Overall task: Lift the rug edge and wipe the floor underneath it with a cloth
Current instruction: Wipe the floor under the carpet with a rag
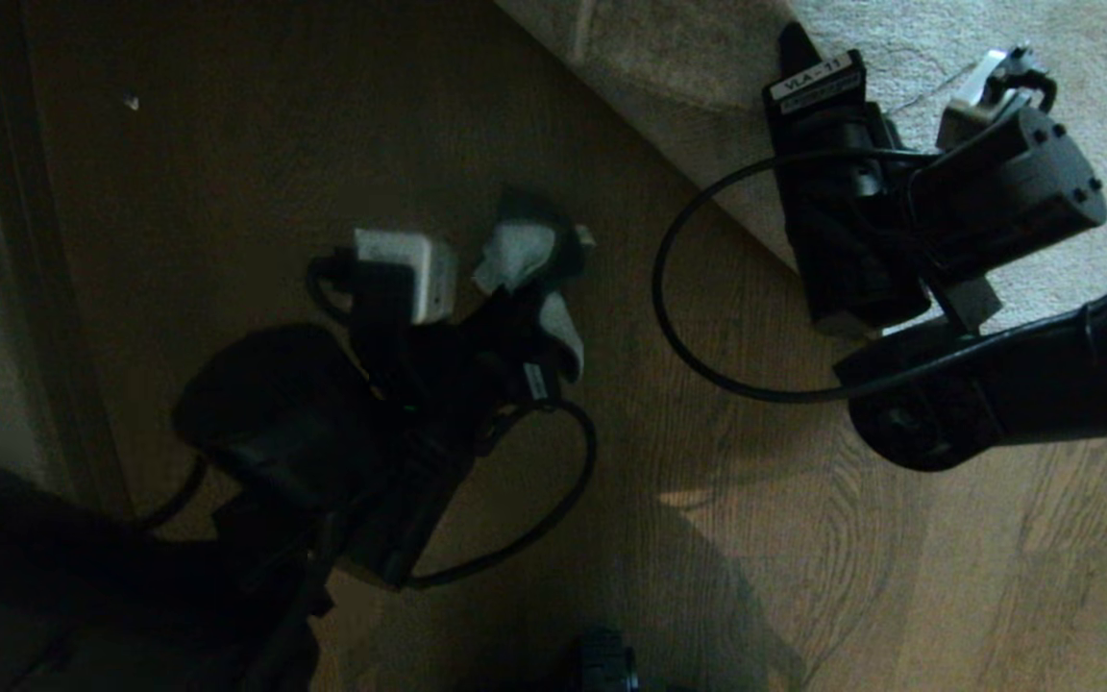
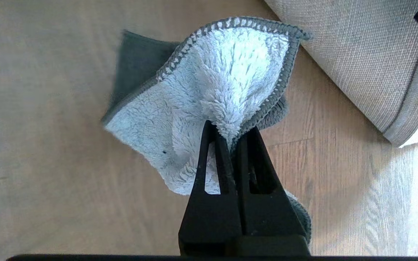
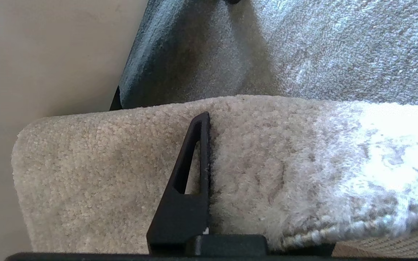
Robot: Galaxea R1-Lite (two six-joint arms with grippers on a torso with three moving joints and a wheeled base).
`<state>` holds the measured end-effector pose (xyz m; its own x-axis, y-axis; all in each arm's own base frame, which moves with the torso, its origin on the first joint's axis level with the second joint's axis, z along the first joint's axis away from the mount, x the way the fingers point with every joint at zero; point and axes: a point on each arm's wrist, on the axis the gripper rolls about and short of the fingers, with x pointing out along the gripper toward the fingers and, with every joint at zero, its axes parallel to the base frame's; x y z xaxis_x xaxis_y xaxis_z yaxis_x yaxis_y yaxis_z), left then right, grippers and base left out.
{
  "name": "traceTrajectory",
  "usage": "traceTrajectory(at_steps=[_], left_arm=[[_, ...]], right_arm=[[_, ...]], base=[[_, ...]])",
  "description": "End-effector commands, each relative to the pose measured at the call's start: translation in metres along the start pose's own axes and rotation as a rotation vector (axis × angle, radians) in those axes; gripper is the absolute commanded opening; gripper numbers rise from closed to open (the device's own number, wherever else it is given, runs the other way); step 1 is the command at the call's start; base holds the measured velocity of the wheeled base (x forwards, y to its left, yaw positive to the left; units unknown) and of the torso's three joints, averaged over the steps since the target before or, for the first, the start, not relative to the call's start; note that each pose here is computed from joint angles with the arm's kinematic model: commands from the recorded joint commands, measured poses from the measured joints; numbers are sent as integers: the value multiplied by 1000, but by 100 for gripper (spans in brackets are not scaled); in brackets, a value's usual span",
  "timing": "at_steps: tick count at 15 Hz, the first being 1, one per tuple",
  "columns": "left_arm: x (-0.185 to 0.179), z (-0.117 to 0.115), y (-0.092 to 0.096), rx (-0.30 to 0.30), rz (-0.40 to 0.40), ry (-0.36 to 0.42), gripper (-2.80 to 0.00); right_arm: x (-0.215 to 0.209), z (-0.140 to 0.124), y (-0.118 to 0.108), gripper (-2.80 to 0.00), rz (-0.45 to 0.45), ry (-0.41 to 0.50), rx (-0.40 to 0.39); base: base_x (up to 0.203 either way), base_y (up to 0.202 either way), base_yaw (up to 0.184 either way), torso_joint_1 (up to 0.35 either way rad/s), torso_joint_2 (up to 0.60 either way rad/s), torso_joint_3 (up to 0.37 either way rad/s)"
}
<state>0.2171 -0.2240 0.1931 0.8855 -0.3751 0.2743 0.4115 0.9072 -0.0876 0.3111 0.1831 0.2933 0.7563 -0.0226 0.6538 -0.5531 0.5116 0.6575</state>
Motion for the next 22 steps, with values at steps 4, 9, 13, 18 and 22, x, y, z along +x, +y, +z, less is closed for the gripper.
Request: traceTrajectory(at_steps=[4, 9, 13, 18, 22], left_arm=[[22, -14, -8, -9, 39, -24, -280], [42, -4, 11, -14, 131, -89, -280], [52, 1, 43, 10, 212, -116, -280], [58, 8, 61, 25, 241, -146, -280], [60, 18, 85, 47, 272, -178, -280]], right_arm=[[-2, 2, 1, -280, 17, -26, 18], [-2, 2, 1, -280, 17, -25, 19], [-3, 1, 1, -280, 17, -23, 20], [-3, 1, 2, -280, 18, -21, 22], [-4, 0, 3, -280, 20, -18, 25]], base=[[0, 0, 0, 0, 0, 0], [0, 0, 0, 0, 0, 0], [0, 0, 0, 0, 0, 0], [0, 0, 0, 0, 0, 0], [0, 0, 0, 0, 0, 0]])
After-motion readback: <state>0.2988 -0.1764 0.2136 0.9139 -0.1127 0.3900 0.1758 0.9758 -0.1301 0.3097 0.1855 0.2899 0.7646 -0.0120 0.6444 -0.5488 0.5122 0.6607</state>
